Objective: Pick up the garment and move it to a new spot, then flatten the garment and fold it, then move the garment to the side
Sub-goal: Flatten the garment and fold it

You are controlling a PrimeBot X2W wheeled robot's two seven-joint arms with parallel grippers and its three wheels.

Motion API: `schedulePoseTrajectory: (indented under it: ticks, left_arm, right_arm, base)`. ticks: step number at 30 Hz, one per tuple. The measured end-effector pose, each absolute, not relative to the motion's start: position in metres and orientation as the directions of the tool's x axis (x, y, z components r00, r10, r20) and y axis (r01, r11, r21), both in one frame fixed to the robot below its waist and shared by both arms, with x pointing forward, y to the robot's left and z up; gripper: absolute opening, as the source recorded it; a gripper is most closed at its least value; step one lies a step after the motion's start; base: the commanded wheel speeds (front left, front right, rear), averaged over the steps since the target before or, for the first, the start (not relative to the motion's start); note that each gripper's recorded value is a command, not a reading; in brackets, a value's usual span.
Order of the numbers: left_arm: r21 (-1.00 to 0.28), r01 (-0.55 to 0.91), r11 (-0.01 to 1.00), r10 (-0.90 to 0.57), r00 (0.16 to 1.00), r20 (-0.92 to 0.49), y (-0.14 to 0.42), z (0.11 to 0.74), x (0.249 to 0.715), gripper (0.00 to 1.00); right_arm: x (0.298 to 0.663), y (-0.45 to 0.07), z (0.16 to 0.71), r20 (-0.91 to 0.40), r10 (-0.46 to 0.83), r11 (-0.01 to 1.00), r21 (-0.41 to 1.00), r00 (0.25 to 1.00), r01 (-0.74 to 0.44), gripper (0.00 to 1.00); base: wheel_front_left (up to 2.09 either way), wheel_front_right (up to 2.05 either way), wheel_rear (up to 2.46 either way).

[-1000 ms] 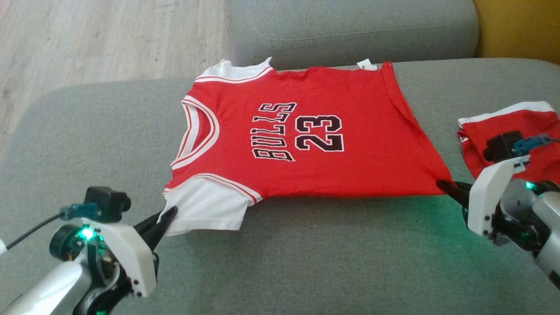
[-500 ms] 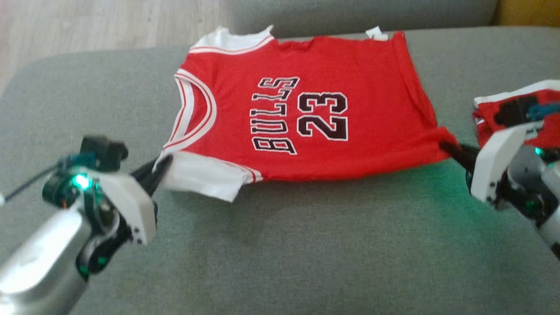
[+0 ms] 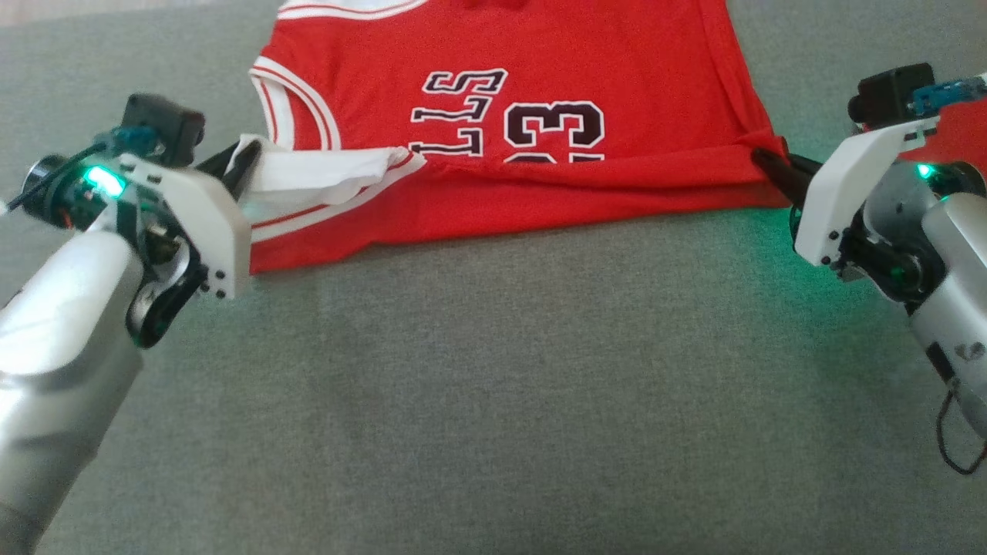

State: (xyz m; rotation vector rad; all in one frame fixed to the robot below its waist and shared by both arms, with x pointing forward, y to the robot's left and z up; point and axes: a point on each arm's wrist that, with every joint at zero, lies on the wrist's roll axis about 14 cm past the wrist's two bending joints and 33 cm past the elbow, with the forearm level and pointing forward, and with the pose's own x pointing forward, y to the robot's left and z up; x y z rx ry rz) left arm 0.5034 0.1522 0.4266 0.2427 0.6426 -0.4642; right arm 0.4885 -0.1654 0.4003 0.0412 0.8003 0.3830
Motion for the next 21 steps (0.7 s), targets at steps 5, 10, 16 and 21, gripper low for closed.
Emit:
schedulePoseTrajectory:
  ticks: [5, 10, 16, 21]
  left_arm:
    - [0.119, 0.512, 0.851, -0.330, 0.697, -0.636, 0.147, 0.417, 0.517, 0.00]
    - [0.142, 0.512, 0.847, -0.324, 0.709, -0.627, 0.146, 0.418, 0.529, 0.01]
    - [0.175, 0.452, 0.875, -0.309, 0.797, -0.519, 0.142, 0.433, 0.560, 1.00]
    - [0.163, 0.323, 0.932, -0.276, 0.926, -0.259, 0.140, 0.477, 0.587, 1.00]
  right_arm:
    - [0.493, -0.166, 0.391, -0.698, 0.336, 0.937, 0.177, 0.632, -0.303, 0.00]
    - [0.500, -0.163, 0.391, -0.688, 0.335, 0.937, 0.171, 0.644, -0.305, 0.00]
    - [0.520, -0.170, 0.393, -0.642, 0.303, 0.951, 0.156, 0.704, -0.267, 1.00]
    - [0.552, -0.166, 0.432, -0.423, 0.297, 0.953, 0.183, 0.856, -0.240, 1.00]
  base:
    - [0.00, 0.00, 0.00]
    - [0.00, 0.00, 0.00]
    - [0.00, 0.00, 0.00]
    - [0.00, 0.00, 0.00]
